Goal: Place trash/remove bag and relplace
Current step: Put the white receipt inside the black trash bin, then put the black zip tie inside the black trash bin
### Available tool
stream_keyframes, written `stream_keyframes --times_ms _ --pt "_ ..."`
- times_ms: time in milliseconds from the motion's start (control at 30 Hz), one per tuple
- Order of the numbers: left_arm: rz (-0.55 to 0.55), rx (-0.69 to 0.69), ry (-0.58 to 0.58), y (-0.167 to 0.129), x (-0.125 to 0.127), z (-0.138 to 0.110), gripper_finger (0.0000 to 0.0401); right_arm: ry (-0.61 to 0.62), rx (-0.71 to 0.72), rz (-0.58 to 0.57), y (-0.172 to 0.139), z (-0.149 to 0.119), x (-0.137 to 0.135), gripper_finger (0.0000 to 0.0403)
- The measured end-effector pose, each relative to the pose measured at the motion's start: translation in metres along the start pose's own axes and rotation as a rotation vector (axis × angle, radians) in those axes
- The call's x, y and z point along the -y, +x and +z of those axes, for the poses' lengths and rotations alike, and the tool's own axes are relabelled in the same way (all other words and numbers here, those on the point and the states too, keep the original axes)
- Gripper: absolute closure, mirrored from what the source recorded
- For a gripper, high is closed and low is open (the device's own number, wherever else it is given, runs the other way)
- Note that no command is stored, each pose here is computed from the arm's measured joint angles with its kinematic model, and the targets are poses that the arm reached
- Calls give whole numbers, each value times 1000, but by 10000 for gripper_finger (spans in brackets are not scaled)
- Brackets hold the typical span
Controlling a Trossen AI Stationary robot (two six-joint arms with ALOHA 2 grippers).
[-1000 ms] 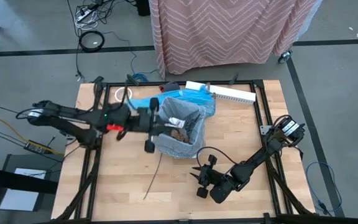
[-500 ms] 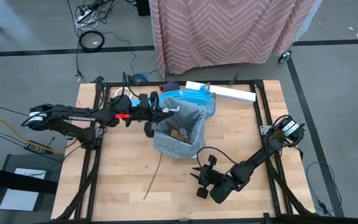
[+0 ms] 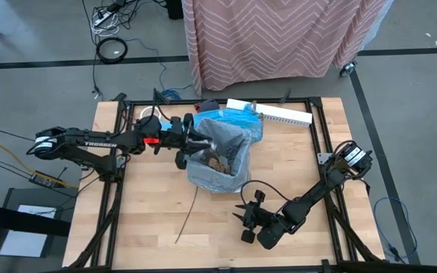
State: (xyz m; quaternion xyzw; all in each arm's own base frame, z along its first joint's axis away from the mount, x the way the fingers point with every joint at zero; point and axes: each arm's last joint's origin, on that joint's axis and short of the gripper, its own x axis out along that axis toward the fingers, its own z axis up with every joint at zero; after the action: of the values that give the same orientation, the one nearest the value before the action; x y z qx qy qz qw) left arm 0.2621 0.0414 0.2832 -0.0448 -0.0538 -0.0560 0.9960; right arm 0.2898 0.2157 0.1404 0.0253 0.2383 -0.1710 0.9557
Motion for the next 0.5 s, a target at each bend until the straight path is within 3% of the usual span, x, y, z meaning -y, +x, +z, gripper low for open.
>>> stream_keyframes --times_ms 167,267,367,500 --pt "-7 -1 -25 0 2 0 236 -4 0 6 -2 -1 -1 275" --pt "-15 1 -126 0 2 0 218 -4 0 6 -2 -1 -1 274" --pt "-152 -38 -226 1 7 -1 212 -4 0 7 -2 -1 -2 275" --pt "-335 -119 -260 2 31 -5 219 -7 0 12 -4 -2 -3 273"
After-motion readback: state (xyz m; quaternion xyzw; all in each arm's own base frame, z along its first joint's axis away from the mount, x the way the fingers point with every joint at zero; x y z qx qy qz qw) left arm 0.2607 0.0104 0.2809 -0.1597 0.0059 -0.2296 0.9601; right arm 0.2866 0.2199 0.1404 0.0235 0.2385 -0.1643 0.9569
